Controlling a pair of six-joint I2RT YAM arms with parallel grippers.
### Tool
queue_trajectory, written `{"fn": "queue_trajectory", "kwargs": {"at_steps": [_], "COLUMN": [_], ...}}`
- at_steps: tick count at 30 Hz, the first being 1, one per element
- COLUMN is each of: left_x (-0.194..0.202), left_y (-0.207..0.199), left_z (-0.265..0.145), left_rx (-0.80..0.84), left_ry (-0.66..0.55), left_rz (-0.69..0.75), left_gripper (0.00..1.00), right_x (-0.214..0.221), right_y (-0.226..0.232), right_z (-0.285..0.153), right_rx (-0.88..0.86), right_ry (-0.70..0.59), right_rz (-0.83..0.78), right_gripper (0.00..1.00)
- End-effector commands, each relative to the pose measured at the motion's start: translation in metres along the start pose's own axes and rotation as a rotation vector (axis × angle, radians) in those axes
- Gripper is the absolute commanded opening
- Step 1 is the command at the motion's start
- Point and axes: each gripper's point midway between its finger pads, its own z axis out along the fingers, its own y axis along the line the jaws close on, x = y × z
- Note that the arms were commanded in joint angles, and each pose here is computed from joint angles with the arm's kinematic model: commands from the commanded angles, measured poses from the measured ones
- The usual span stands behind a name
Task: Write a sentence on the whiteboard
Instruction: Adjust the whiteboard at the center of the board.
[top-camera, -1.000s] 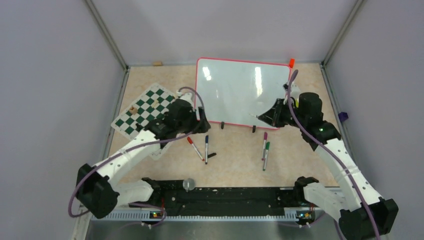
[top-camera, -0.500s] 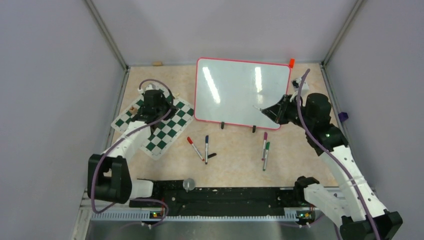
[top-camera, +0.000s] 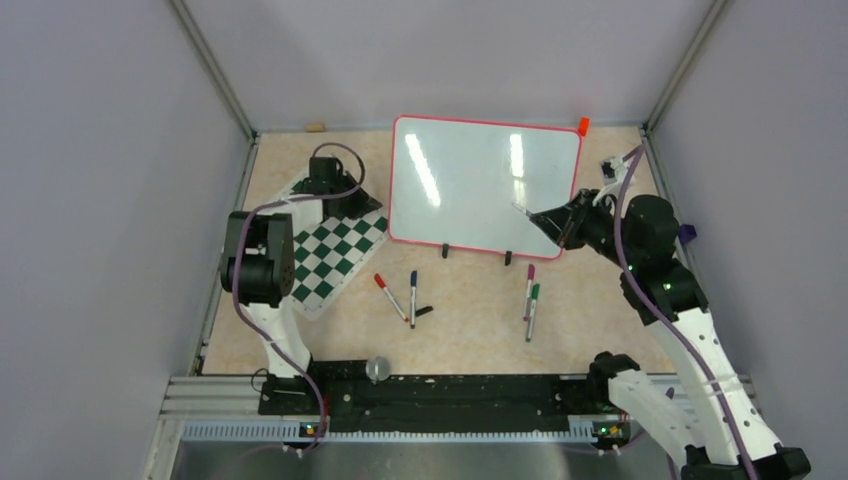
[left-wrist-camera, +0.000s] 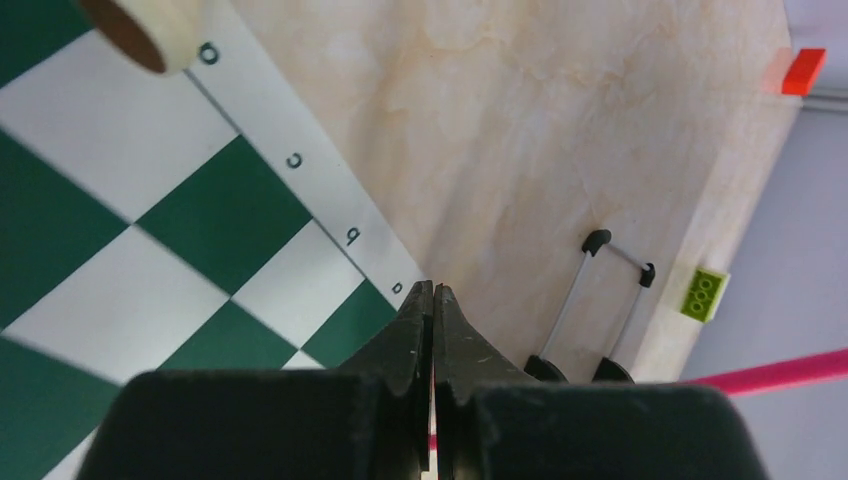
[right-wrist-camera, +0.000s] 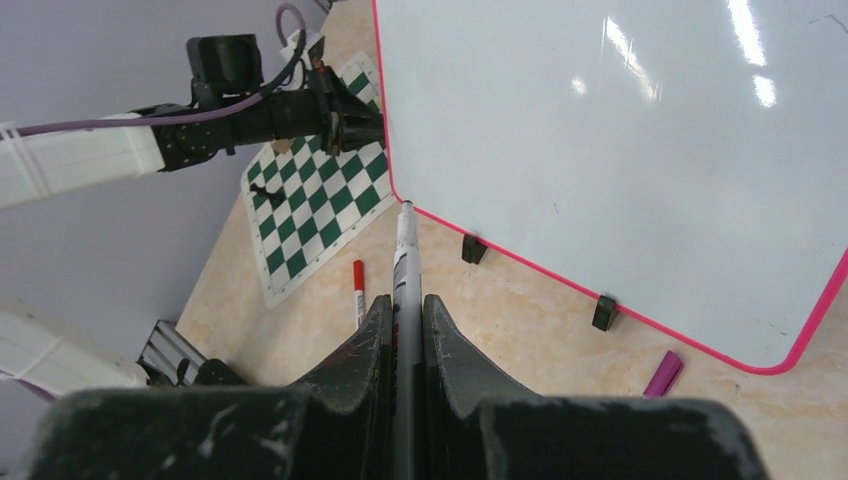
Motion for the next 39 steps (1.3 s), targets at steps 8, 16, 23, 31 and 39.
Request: {"fn": "queue_trajectory", "kwargs": {"at_steps": [8, 16, 23, 31, 39], "left_x": [0.020, 0.041, 0.056, 0.078, 0.093], "left_y": [-0.043, -0.042, -0.037, -0.037, -0.031], "left_z": [0.005, -0.010, -0.017, -0.019, -0.024], "left_rx": [0.269, 0.318, 0.305, 0.277, 0.242], "left_ry": [0.181, 0.248, 0.264, 0.282, 0.269], "left_rz": [0.003, 0.018, 0.034, 0.077, 0.094], "left_gripper": [0.00, 0.00, 0.00, 0.00, 0.00], "right_x": [-0.013, -0.007, -0.004, -0.003, -0.003], "right_y": [0.008, 0.008, 0.008, 0.009, 0.010], "right_z": [-0.002, 0.002, 0.002, 0.001, 0.000], "right_rx": [-0.034, -0.048, -0.052, -0.056, -0.059], "right_ry": [-0.064, -0.045, -0.038, -0.035, -0.037], "right_rz": [0.023, 0.046, 0.058, 0.066, 0.070], "right_gripper": [0.00, 0.00, 0.00, 0.00, 0.00]}}
